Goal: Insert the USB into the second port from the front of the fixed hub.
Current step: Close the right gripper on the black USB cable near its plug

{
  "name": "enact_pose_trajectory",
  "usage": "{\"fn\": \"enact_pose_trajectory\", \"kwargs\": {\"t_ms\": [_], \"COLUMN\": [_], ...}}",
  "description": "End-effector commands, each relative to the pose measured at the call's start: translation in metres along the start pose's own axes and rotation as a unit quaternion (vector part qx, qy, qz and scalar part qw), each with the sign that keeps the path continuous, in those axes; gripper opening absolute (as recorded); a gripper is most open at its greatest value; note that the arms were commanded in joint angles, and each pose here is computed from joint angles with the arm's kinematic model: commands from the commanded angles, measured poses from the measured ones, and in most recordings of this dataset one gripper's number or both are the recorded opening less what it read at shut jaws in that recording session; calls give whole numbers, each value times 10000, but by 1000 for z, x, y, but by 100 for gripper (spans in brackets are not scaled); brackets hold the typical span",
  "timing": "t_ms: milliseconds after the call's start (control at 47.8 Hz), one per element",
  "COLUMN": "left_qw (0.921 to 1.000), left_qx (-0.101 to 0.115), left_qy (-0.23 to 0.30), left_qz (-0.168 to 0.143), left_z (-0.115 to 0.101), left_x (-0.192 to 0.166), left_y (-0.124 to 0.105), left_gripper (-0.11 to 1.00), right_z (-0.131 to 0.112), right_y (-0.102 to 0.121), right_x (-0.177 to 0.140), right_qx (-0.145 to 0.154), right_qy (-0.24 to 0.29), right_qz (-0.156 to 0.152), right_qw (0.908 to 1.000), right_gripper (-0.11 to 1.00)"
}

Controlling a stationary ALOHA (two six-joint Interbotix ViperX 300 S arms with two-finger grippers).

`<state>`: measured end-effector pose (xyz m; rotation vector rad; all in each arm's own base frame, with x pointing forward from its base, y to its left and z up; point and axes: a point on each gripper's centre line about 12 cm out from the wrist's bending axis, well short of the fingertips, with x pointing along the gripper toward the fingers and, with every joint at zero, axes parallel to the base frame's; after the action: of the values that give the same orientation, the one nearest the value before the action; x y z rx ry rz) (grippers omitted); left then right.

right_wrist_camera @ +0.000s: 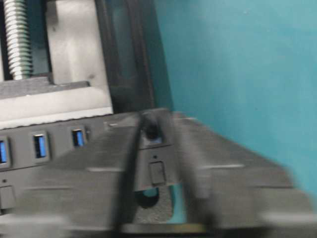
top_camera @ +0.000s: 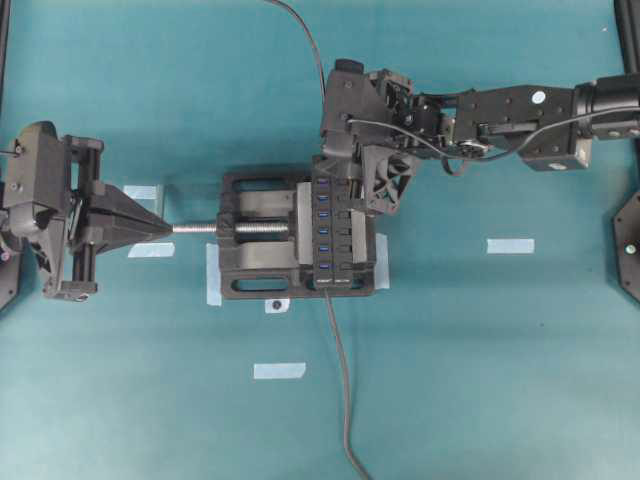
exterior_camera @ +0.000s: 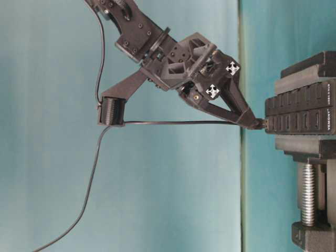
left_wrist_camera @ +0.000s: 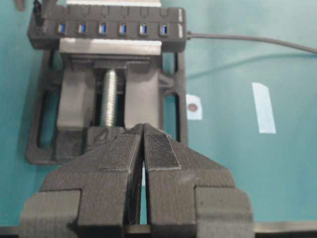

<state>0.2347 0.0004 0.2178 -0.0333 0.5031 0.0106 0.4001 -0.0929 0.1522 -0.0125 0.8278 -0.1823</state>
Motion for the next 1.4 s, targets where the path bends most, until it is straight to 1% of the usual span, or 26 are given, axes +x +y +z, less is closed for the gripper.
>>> {"fn": "enact_pose_trajectory", "kwargs": {"t_ms": [0, 105, 209, 983, 1171, 1380], "left_qw": [9999, 9999, 9999, 10000, 10000, 10000], "left_qx": [0, 0, 0, -8, 0, -8], "left_qy": [-107, -107, -107, -69, -92, -69], "left_qz": [-3, -3, -3, -2, -2, -2], "left_z": [6, 6, 6, 5, 6, 5], "left_x": [-1, -1, -1, 0, 0, 0], "left_y": [0, 0, 0, 0, 0, 0], "left_gripper": [0, 0, 0, 0, 0, 0], "right_z": [15, 16, 16, 19, 34, 43], "right_y": [1, 2, 2, 6, 4, 5], "right_x": [-7, -8, -9, -12, -27, -44], "right_qx": [-42, -45, -45, -61, -32, -82], "right_qy": [-231, -240, -256, -298, -442, -344], "right_qz": [-1, 9, 7, 36, 10, 8], "right_qw": [9997, 9997, 9997, 9995, 9990, 9994], "right_gripper": [19, 10, 6, 6, 5, 5]}}
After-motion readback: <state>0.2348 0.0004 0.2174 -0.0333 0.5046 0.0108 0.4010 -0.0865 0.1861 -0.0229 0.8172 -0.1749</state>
